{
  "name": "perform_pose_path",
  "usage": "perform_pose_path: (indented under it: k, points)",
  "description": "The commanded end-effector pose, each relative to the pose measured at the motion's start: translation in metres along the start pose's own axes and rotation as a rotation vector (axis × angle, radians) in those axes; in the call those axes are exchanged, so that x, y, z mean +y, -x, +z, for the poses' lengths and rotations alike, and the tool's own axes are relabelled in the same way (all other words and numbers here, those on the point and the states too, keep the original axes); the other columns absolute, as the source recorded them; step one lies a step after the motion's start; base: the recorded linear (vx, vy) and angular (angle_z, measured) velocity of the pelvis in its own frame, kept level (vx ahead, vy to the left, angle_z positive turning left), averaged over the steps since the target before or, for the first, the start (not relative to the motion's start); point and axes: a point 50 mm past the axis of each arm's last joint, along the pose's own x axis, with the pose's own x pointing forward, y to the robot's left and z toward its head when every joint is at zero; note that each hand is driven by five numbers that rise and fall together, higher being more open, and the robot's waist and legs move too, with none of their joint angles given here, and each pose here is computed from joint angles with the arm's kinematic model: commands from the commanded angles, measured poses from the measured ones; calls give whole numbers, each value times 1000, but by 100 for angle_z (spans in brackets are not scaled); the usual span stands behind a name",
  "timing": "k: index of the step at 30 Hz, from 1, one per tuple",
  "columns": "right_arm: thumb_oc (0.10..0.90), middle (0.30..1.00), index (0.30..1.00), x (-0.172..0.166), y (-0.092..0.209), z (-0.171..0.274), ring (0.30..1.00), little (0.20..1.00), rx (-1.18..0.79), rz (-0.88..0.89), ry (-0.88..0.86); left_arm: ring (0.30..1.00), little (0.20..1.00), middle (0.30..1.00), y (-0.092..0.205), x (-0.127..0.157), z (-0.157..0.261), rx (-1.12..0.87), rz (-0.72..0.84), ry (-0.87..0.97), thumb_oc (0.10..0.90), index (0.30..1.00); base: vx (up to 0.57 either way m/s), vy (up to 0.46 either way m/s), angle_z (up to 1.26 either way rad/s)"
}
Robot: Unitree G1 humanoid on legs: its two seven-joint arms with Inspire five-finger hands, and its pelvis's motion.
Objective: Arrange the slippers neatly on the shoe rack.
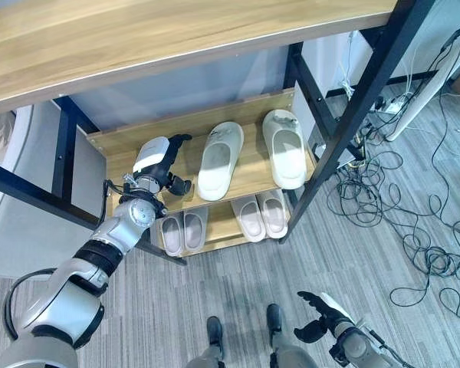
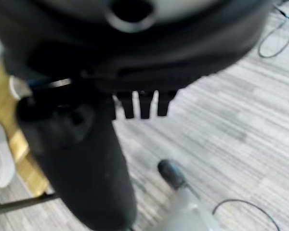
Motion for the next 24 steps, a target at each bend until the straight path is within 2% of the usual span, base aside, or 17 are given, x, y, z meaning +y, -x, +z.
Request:
perform_pose_path:
  k: [1,7,13,24]
  points:
    - [800,900,900,9,8,-4,900,900,-17,-3,4,900,900,900,-16,32,27,-92,158,199,800,900,-14,-5,3]
    - [800,900,900,13,9,-8,900,900,6,3,-6,900,900,900,-6,18,26,-98,130,305,800,900,-4,-3,2]
    - [800,900,900,13,8,-9,900,900,16,1,-5,900,900,900,4,-9,31,-107,51,426,800,900,0,0,0]
    - [800,900,900,11,6,-6,900,900,11,-8,1,900,900,900,16,-41,37,-99,-30,524,800,900,0,0,0]
